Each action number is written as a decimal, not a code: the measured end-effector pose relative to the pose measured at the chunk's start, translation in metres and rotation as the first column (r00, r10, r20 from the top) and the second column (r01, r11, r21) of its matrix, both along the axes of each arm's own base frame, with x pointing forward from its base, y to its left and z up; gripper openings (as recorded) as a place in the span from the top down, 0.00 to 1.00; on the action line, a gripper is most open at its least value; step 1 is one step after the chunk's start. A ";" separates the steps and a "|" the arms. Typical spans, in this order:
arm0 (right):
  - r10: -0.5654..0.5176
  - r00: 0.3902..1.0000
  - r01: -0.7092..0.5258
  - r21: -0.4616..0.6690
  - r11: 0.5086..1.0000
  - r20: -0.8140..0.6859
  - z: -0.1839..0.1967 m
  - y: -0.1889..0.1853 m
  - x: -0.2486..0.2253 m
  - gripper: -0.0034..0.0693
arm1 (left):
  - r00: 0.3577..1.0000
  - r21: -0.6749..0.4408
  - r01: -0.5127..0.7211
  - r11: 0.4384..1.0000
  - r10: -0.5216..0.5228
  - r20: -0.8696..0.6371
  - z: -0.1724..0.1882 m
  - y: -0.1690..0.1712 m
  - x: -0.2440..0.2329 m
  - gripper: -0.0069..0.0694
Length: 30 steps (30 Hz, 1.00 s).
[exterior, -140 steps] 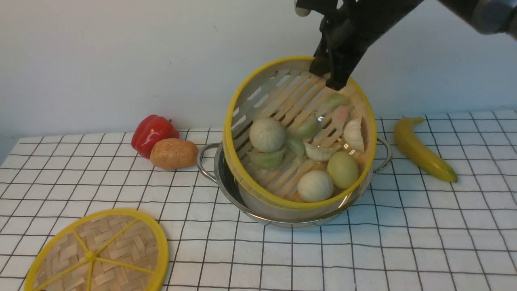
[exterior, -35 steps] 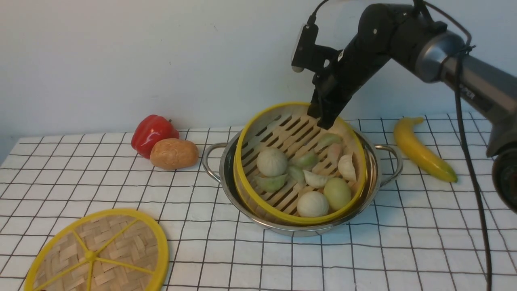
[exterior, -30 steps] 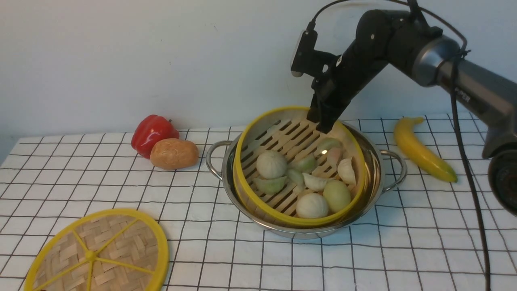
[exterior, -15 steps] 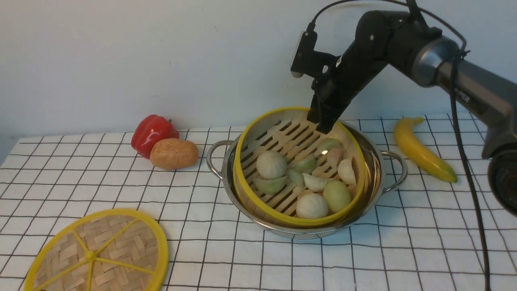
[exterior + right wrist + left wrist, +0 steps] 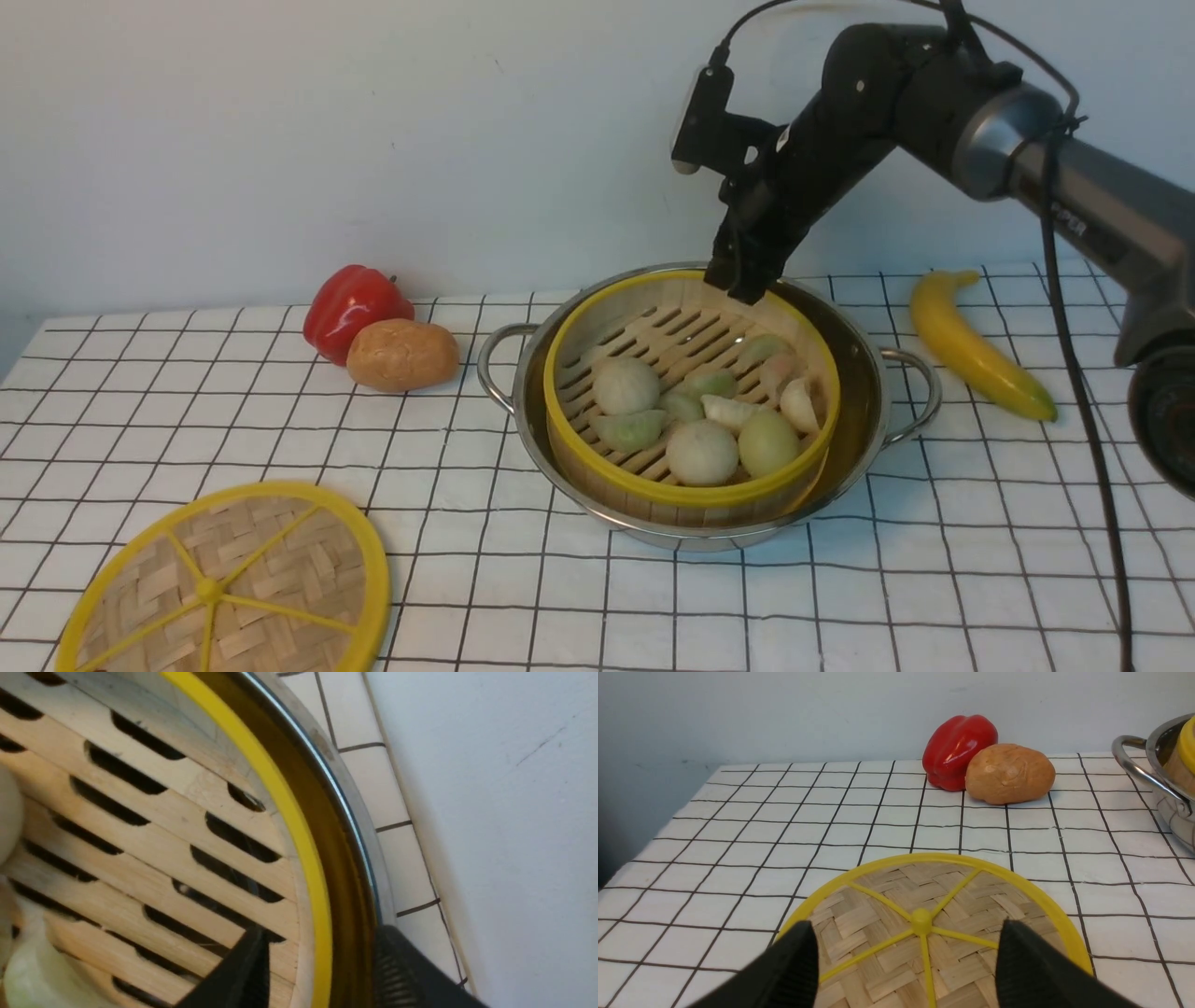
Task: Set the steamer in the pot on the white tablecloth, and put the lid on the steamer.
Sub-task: 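Place the bamboo steamer basket of food into the steel pot with the right gripper, then grasp the bamboo steamer lid lying on the table by its centre knob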
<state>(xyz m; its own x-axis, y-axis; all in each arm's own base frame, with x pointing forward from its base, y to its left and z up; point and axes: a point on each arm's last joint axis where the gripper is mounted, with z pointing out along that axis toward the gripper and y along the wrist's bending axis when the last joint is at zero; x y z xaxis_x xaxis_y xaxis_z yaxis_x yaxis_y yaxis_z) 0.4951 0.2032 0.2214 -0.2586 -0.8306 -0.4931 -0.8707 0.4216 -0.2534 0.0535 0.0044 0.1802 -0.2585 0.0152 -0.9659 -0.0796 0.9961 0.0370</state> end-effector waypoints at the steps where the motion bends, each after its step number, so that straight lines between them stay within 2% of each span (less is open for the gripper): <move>1: -0.001 1.000 0.001 0.004 1.000 0.007 0.002 0.000 0.000 0.49 | 1.000 0.000 0.000 1.000 0.000 0.000 0.000 0.000 0.000 0.29; 5: -0.012 0.998 0.010 0.025 1.000 0.056 0.022 -0.002 -0.002 0.47 | 1.000 0.000 0.000 1.000 0.000 0.000 0.000 0.000 0.000 0.29; 10: -0.059 0.986 0.051 0.059 0.997 0.159 0.079 -0.022 -0.011 0.47 | 1.000 0.000 0.000 1.000 0.000 0.000 0.000 0.000 0.000 0.29; 12: -0.113 0.971 0.100 0.070 0.993 0.210 0.109 -0.037 -0.018 0.50 | 1.000 0.000 0.000 1.000 0.000 0.000 0.000 0.000 0.000 0.29; 15: -0.188 0.945 0.169 0.093 0.981 0.269 0.144 -0.054 -0.029 0.57 | 1.000 0.000 0.000 1.000 0.000 0.000 0.000 0.000 0.000 0.29; 18: -0.286 0.905 0.247 0.158 0.956 0.313 0.184 -0.071 -0.047 0.73 | 1.000 0.000 0.000 1.000 0.000 0.000 0.000 0.000 0.000 0.29; 21: -0.425 0.848 0.334 0.304 0.892 0.316 0.228 -0.087 -0.073 0.94 | 1.000 0.000 0.000 1.000 0.000 0.000 0.000 0.000 0.000 0.29; 24: -0.524 0.806 0.383 0.432 0.817 0.275 0.257 -0.093 -0.095 0.97 | 1.000 0.000 0.000 1.000 0.000 0.000 0.000 0.000 0.000 0.29; 30: -0.626 0.766 0.440 0.591 0.677 0.147 0.282 -0.097 -0.117 0.97 | 1.000 0.000 0.000 1.000 0.000 0.000 0.000 0.000 0.000 0.29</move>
<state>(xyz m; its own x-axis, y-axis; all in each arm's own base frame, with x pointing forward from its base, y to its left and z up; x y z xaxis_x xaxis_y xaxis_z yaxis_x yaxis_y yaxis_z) 0.3781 0.1063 0.5037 -0.3321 -0.2088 -0.9198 -0.3624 0.9286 -0.0799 0.0535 0.0044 0.1802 -0.2585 0.0152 -0.9659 -0.0796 0.9961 0.0370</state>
